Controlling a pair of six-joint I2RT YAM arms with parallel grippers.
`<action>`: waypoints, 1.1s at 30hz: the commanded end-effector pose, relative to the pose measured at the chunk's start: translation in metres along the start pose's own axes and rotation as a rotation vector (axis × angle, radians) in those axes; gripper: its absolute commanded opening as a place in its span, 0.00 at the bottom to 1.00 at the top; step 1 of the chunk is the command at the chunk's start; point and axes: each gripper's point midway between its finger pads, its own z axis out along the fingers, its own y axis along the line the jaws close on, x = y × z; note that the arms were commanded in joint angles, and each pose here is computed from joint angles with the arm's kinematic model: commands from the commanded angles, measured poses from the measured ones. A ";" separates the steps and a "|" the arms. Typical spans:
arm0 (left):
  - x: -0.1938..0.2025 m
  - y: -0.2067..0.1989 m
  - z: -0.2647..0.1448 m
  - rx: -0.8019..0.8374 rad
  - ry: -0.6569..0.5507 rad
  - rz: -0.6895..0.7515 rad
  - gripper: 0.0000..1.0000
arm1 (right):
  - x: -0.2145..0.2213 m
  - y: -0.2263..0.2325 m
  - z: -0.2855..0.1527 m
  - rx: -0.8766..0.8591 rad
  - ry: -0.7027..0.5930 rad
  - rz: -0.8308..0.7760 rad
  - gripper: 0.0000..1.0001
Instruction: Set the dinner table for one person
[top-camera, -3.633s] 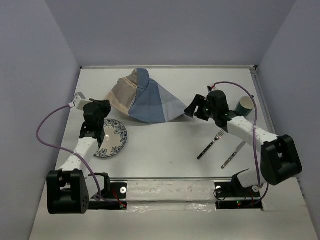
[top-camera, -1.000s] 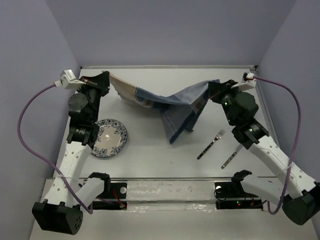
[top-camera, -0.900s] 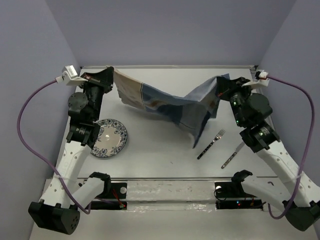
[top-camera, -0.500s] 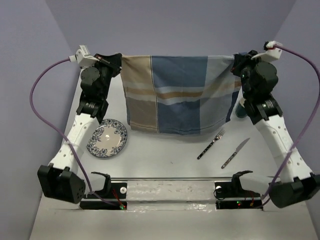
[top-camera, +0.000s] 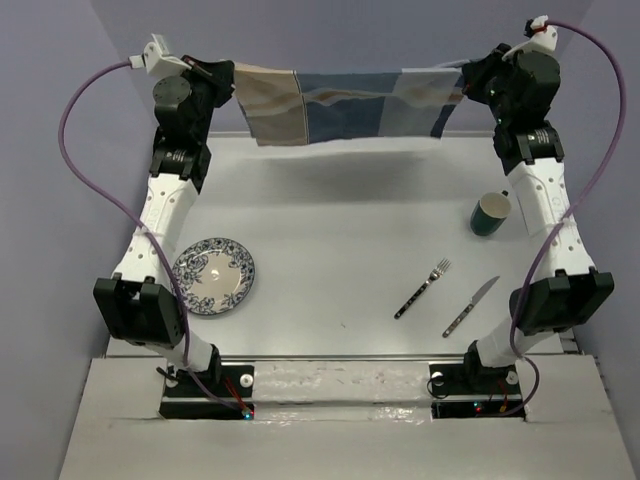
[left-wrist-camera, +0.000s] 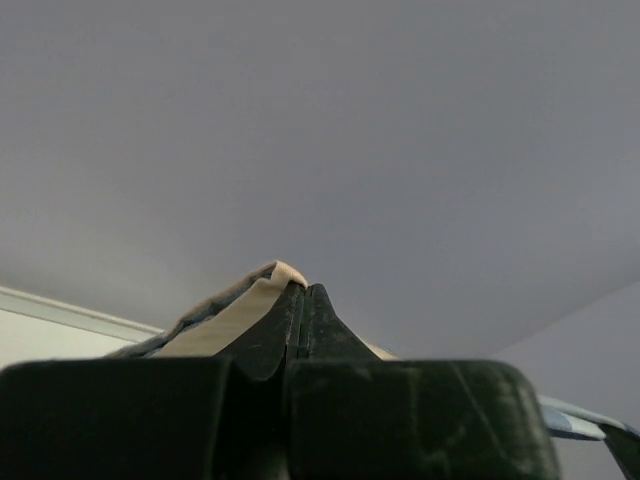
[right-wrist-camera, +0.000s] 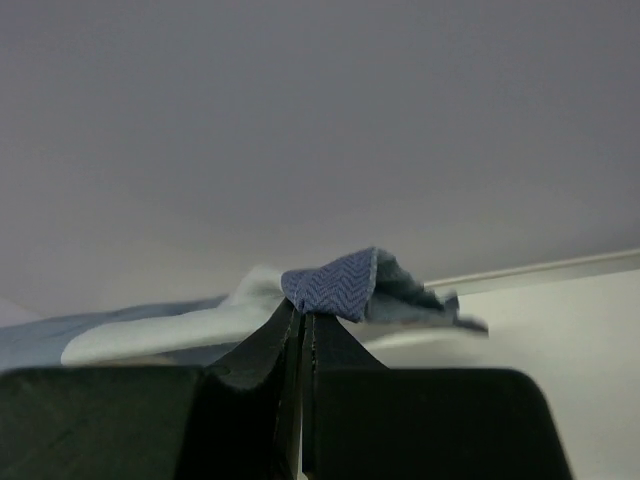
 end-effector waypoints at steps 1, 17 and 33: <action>-0.011 -0.011 -0.034 0.071 -0.039 0.003 0.00 | -0.010 0.017 -0.036 -0.100 -0.027 0.044 0.00; 0.199 0.222 -0.158 -0.257 0.232 -0.121 0.00 | 0.337 -0.102 -0.117 0.097 0.561 0.233 0.00; 0.219 0.240 -0.237 -0.303 0.276 -0.108 0.00 | 0.388 -0.120 -0.192 0.157 0.685 0.272 0.00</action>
